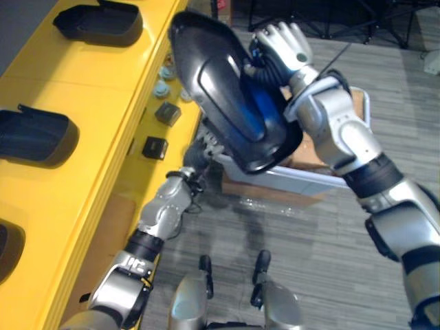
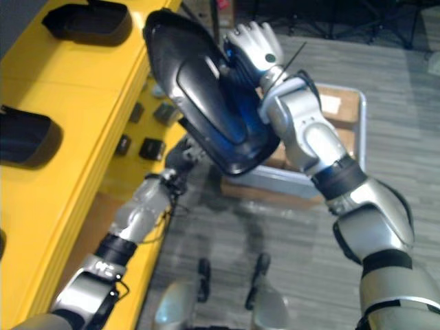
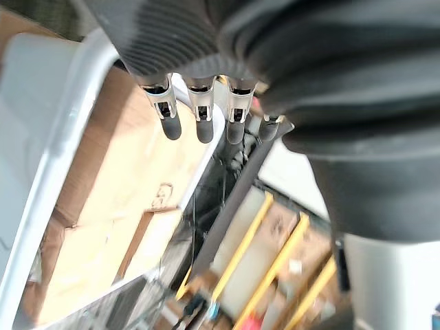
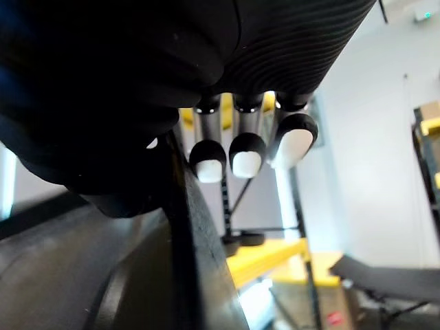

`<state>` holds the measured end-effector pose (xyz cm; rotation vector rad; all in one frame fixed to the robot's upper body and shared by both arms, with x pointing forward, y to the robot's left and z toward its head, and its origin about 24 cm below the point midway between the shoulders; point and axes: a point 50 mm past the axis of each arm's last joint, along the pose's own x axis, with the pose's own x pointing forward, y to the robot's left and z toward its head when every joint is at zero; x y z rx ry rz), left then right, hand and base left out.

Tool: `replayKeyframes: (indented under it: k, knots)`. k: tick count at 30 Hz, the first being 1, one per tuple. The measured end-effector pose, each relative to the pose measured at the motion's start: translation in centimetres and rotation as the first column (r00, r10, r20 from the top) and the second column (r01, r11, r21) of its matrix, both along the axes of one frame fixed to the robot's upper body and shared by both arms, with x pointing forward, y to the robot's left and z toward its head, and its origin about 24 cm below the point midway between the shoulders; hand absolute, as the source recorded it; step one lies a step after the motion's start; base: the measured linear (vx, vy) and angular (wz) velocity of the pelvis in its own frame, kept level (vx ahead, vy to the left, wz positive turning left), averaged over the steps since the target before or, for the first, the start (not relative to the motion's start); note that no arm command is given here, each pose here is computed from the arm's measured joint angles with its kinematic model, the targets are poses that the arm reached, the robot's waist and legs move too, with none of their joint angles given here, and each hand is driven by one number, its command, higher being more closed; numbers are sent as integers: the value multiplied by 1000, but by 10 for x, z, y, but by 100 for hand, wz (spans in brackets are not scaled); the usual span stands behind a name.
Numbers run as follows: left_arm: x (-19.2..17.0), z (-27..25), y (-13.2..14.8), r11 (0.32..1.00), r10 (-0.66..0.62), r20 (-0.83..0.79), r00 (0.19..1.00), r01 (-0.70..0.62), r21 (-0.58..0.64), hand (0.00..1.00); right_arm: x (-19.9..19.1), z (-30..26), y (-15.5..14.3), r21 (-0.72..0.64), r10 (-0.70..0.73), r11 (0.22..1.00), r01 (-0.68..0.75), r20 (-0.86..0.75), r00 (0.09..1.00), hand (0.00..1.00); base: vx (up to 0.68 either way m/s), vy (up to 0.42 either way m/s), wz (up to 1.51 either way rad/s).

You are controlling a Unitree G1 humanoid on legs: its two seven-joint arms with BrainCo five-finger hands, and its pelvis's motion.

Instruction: Walk over and take plastic housings, then place them on the shelf

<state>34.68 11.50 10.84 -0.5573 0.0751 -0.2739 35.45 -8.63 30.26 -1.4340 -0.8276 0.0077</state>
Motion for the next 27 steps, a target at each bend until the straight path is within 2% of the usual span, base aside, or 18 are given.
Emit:
replayKeyframes:
  k: [3,8,19,23,27]
  knots:
    - [1,-11,8,998,57,-58,997,-58,-7,0,-8,1,13,51,94,994,-94,2,996,100,-8,12,2]
    - [0,-14,3,998,62,-68,996,-64,-29,0,-13,0,26,93,175,980,-173,-8,985,100,-21,25,7]
    - [1,-13,2,994,102,-61,993,-104,-44,0,-14,-3,33,115,209,972,-205,-26,978,100,-5,4,1]
    - [1,-12,4,987,160,-42,986,-159,10,0,-13,-3,32,122,180,977,-175,-30,983,100,-3,8,0]
    - [2,-3,11,955,253,75,964,-262,141,0,-7,-4,26,160,100,983,-89,-57,993,100,-4,16,0]
